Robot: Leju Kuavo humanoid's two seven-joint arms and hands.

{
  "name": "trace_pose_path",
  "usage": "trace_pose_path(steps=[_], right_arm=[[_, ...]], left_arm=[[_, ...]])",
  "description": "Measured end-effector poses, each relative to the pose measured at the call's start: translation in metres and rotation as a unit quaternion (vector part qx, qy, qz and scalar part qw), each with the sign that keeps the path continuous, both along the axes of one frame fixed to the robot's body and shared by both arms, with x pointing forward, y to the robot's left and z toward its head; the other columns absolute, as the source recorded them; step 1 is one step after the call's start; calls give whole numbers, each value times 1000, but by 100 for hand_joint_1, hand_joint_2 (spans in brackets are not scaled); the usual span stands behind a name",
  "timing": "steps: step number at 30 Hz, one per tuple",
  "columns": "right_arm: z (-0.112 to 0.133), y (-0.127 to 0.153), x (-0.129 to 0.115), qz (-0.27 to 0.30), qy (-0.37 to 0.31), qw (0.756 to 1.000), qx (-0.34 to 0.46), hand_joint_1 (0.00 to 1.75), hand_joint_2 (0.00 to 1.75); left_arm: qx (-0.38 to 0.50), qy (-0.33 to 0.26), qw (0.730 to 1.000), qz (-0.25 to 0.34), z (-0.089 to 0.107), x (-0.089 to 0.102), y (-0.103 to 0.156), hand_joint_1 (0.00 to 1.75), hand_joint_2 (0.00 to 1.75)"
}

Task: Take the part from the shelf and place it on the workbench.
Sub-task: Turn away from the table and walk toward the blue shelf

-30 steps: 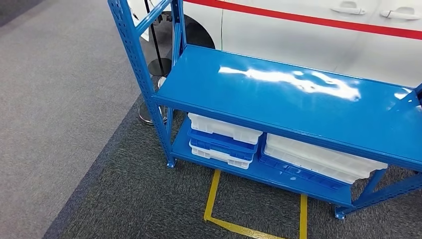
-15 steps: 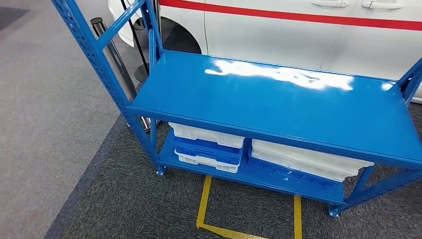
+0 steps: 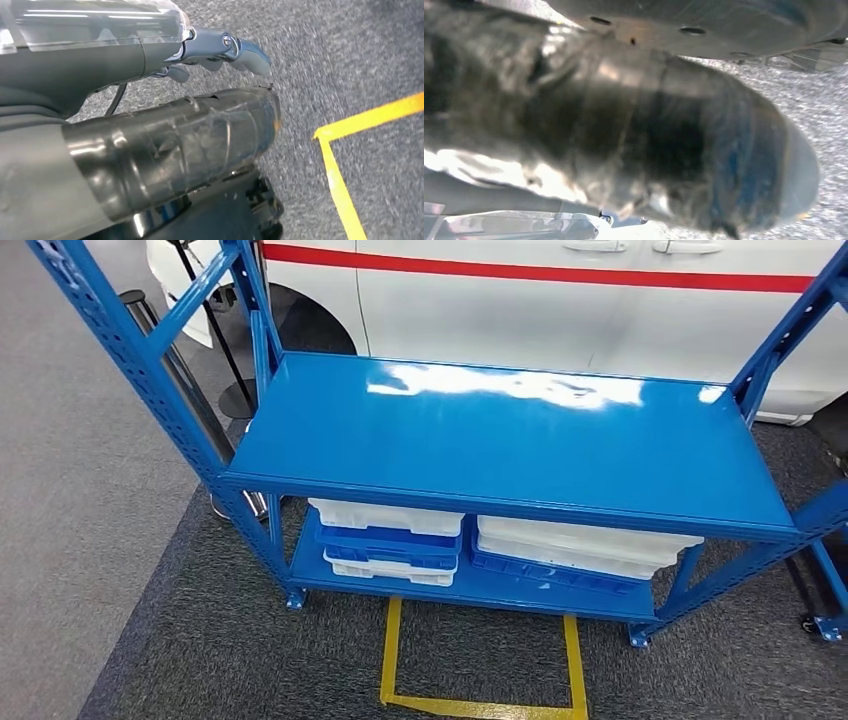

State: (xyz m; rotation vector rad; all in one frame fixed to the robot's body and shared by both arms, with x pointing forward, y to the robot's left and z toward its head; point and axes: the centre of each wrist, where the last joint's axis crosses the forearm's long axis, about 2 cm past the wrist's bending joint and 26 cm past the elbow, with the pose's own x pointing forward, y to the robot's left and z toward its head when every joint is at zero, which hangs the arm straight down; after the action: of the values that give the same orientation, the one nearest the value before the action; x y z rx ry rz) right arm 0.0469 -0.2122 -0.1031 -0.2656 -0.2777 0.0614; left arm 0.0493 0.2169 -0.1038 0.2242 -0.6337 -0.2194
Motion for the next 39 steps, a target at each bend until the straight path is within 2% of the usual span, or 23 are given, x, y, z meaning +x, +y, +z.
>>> trace_pose_path(steps=[21,25,34,38,39], right_arm=[[0,0,0,-7,21,1000,-1,0,0],[0,0,1,-8,25,1000,-1,0,0],[0,0,1,-13,41,999,-8,0,0],[0,0,0,-14,45,999,-11,0,175],[0,0,0,-14,46,999,-11,0,175]], left_arm=[[9,3,1000,2,0,1,0,0,0],[14,5,1000,2,1,1,-1,0,175],[18,5,1000,1,1,2,-1,0,175],[18,2,1000,-2,1,2,-1,0,175],[19,1,1000,-2,1,2,-1,0,175]])
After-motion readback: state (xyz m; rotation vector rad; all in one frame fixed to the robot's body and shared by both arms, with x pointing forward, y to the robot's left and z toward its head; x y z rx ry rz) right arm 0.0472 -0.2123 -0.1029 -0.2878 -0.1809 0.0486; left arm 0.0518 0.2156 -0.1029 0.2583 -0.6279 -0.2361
